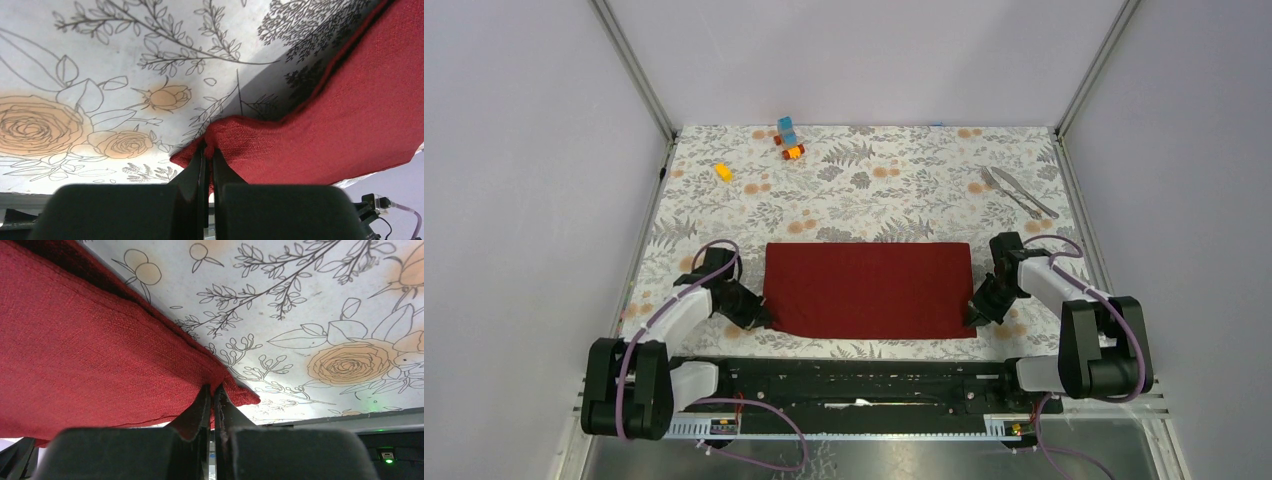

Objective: Fold the napkin into a case and place the utensils inside
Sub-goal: Fold and flatten the napkin at the center of the board.

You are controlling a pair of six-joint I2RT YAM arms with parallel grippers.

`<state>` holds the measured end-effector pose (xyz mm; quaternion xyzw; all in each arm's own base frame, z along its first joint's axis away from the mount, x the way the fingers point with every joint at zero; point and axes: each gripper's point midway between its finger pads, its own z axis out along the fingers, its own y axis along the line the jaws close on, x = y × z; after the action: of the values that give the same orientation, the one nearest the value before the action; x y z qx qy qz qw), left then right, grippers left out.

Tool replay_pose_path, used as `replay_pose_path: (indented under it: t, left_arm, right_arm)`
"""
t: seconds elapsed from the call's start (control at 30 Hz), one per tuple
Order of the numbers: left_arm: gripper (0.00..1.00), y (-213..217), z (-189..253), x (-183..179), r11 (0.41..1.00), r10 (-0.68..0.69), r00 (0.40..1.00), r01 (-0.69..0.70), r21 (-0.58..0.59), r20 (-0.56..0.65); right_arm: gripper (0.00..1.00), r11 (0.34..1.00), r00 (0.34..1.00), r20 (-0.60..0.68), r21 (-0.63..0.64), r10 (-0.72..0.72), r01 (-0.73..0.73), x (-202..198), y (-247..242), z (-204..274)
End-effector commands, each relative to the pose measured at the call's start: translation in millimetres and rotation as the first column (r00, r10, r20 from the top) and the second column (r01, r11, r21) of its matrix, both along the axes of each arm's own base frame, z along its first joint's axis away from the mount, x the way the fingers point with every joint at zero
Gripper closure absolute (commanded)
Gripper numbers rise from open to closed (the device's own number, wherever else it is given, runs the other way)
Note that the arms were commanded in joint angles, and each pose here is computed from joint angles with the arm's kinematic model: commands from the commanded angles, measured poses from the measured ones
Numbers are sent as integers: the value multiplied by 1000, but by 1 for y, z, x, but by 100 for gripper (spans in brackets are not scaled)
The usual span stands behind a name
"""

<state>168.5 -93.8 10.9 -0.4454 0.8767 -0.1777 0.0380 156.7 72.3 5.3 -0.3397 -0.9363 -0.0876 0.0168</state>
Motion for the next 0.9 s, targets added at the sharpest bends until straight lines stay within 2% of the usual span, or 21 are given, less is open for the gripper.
replay_pose_path:
  t: [0.0,0.1,0.27,0.37,0.47,0.5,0.53,0.63,0.7,0.73,0.77,0.87]
  left_arm:
    - [100,22,-20,5,991,12,1000,-12,134,0]
    - [100,23,-15,2,990,15,1000,-16,137,9]
    - [92,23,2,-1,991,13,999,-17,135,31]
    - [90,24,15,-1,990,8,999,-14,139,48]
    - [84,25,24,-2,990,6,999,-14,143,52]
    - [80,25,28,-5,989,9,999,-15,145,44]
    - [71,24,34,-5,990,8,999,-16,141,53]
    - [45,24,57,-3,990,1,996,-14,139,93]
    - [32,23,79,5,991,-11,987,-11,131,162]
    - [30,22,86,7,992,-19,983,-5,129,182]
    - [29,20,93,10,993,-32,978,6,122,206]
    - [30,1,107,30,994,-110,937,102,43,331]
  right_arm:
    - [100,998,998,56,-64,-6,9,20,-9,-19]
    - [100,998,998,60,-63,5,-2,17,-10,-16]
    - [94,998,997,72,-59,13,-9,13,-10,-4]
    - [94,997,996,89,-78,10,-3,12,-13,9]
    - [89,996,995,96,-91,3,6,8,-16,20]
    - [85,996,996,90,-90,1,8,5,-16,24]
    - [80,996,996,84,-92,-1,9,2,-16,29]
    - [61,996,994,113,-89,-3,13,-5,-17,47]
    - [46,996,990,144,-92,5,8,-7,-18,59]
    - [34,997,986,168,-83,17,-3,-6,-17,65]
    - [29,998,980,198,-68,29,-15,-2,-14,69]
    - [22,991,940,321,24,116,-130,19,5,78]
